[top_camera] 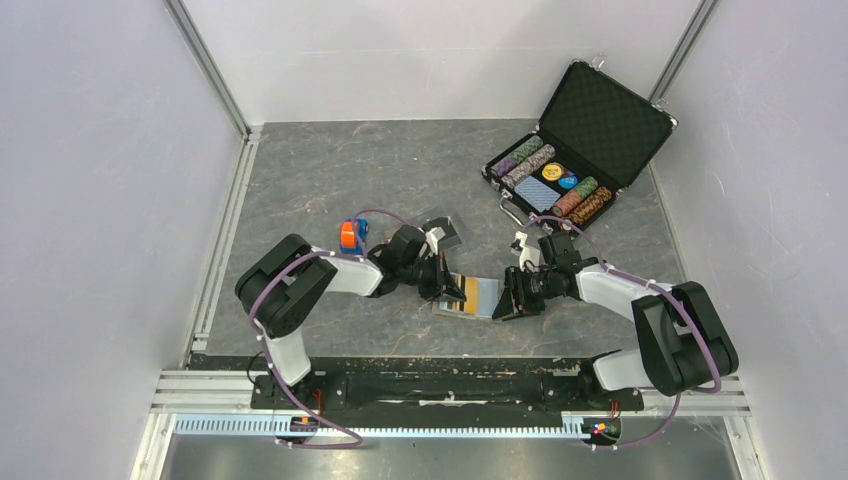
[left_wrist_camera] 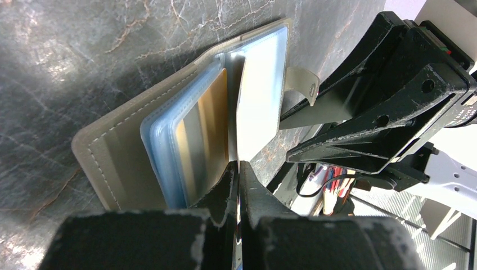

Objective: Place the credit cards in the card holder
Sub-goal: Insert the credit card into the card holder.

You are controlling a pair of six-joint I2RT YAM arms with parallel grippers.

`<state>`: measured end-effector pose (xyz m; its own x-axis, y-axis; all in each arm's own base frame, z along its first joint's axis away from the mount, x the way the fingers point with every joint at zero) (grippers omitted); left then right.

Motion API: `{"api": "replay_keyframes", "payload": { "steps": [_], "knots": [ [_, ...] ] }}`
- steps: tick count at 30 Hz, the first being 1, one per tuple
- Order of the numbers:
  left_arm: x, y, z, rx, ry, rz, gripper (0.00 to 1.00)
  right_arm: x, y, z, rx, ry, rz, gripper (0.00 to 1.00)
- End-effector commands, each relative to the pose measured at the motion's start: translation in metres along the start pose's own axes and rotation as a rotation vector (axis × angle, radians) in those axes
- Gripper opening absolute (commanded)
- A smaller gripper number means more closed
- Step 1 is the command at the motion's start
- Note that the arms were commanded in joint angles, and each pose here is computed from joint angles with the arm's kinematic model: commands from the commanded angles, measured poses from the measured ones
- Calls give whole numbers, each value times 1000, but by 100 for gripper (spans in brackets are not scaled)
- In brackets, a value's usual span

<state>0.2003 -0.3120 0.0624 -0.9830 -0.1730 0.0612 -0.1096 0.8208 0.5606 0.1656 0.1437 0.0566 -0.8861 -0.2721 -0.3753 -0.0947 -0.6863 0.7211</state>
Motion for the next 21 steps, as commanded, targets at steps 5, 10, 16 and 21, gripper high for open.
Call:
{"api": "replay_keyframes", "payload": {
  "steps": [5,10,16,21],
  "knots": [
    [0,-7,-9,32,-15,22,2,-2,-2,-9,56,21,8,42],
    [3,-13,-8,2,-17,41,2,-2,-3,-9,56,22,10,42],
    [8,-19,-7,-47,-23,67,2,-2,-2,-9,57,24,8,42],
    [8,-18,-2,-159,-53,57,16,-3,-3,-9,55,22,7,43]
  ]
}}
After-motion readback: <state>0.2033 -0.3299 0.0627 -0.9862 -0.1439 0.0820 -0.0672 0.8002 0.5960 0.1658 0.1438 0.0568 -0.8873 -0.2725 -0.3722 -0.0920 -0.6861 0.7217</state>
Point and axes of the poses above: each gripper's point midway between its finger pads, its own y axis back along the fingers, its own z axis along the line the jaws close on, x = y × z, the point moved 5 cm from there along y, back along the fingers, and after that the axes turned 15 degrees about y, right-handed, at the moved point
